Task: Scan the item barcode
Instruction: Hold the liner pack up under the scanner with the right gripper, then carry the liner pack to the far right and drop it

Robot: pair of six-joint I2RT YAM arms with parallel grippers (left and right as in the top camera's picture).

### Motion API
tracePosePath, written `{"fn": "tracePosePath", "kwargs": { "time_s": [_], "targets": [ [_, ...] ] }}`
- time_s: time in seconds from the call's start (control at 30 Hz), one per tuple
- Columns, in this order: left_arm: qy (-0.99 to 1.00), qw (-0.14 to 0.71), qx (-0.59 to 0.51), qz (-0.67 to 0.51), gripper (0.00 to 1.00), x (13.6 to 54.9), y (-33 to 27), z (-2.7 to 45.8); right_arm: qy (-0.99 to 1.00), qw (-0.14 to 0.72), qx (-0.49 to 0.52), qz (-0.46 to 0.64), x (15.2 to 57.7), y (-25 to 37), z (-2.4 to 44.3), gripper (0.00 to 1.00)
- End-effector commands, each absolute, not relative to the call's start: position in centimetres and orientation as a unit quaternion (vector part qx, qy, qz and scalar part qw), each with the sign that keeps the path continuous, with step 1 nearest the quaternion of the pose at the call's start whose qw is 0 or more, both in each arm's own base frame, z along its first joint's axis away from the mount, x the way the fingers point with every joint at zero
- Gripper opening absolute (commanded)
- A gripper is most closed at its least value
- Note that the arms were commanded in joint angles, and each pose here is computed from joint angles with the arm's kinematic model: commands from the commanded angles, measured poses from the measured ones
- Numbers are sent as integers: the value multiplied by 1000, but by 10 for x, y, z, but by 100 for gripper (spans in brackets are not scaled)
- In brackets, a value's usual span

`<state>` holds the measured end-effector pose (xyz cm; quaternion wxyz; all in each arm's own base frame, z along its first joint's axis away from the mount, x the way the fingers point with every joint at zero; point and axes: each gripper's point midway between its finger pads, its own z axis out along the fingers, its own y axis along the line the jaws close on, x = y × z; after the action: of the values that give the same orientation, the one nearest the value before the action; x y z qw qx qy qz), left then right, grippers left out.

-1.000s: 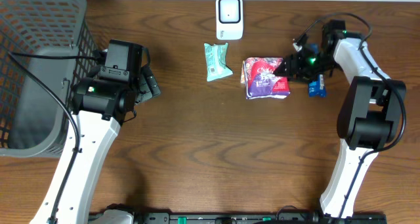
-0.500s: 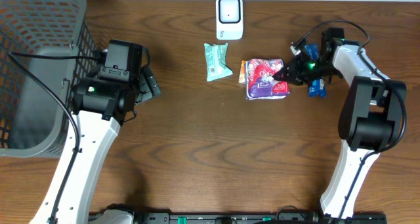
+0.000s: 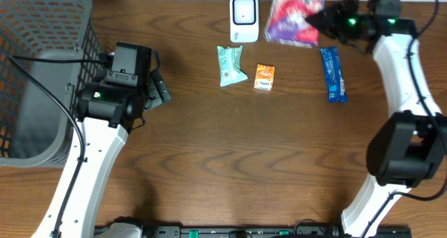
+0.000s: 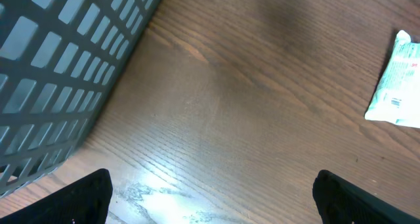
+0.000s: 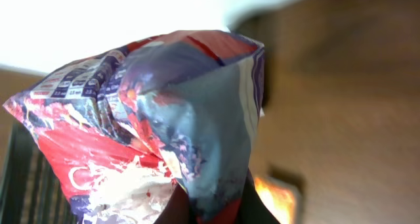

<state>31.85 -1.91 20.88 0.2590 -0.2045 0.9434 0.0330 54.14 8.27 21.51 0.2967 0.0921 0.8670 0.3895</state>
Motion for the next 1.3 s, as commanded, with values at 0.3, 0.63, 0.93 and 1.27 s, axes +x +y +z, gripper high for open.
{"fn": "tracePosePath", "kwargs": {
  "time_s": [0.3,0.63,0.93,1.27],
  "targets": [
    [943,257,-209,31,98,318,-19,208,839,369,204,344,603,185,174,1],
    [943,257,-209,31,98,318,-19,208,841,404,172,317,617,172,165,1],
    [943,257,-209,31,98,318,-19,208,849,421,189,258,624,71,221,1],
    [943,257,-209,31,98,318,-19,208,868,353,322,131,552,-149,217,1]
  ]
}}
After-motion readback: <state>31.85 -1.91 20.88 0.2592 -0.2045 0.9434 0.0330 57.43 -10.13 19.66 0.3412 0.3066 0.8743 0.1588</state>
